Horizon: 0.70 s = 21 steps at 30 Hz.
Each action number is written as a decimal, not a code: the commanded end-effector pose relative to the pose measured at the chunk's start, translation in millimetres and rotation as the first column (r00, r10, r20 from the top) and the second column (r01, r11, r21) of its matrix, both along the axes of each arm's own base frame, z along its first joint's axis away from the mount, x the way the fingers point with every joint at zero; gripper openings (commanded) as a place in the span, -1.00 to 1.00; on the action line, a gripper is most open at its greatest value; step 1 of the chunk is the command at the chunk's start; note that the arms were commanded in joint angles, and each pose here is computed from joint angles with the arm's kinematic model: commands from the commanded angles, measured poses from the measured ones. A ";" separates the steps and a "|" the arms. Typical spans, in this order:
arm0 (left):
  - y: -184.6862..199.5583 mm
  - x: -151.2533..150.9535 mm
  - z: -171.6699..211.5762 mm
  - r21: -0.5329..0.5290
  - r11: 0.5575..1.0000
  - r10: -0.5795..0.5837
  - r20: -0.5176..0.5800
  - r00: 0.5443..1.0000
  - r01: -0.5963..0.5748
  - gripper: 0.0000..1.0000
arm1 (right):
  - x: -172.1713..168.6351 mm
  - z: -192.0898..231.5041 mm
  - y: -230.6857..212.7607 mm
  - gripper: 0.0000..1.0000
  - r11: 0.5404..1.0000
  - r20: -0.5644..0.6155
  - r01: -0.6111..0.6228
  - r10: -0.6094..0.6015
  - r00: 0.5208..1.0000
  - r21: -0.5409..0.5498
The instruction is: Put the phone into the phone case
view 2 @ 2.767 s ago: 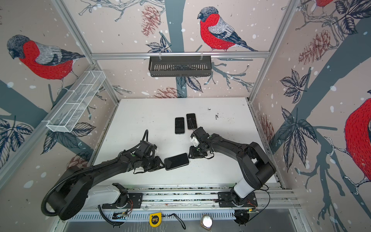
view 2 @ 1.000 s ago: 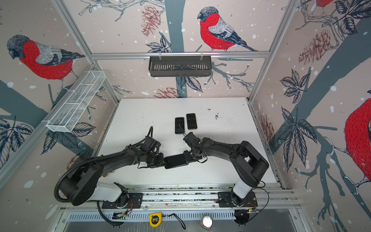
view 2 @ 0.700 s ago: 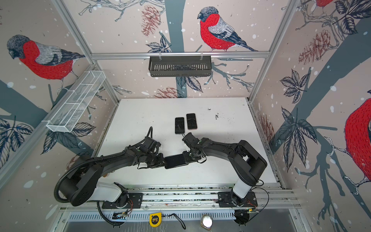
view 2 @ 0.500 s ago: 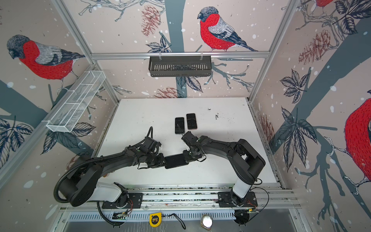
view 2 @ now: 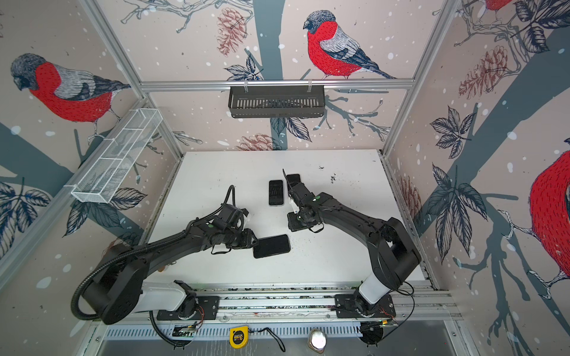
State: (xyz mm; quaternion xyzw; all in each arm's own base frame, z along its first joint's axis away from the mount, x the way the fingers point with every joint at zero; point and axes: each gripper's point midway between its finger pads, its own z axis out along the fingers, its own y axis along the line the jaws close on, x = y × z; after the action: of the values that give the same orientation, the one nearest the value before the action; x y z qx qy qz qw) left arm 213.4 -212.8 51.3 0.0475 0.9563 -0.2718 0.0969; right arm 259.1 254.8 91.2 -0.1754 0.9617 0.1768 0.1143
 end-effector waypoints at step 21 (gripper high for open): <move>-24.9 -69.8 -9.9 -0.174 0.985 -0.025 -0.065 0.998 0.013 -0.37 | 28.2 -38.4 67.7 0.17 0.966 -0.177 -0.059 0.106 0.978 0.250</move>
State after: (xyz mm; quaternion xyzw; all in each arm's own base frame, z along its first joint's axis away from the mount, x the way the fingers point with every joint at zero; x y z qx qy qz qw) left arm 141.6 -227.8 37.4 0.0481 0.9427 -0.3243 0.0619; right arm 290.3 308.8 51.2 -0.1784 0.9408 0.2844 0.0472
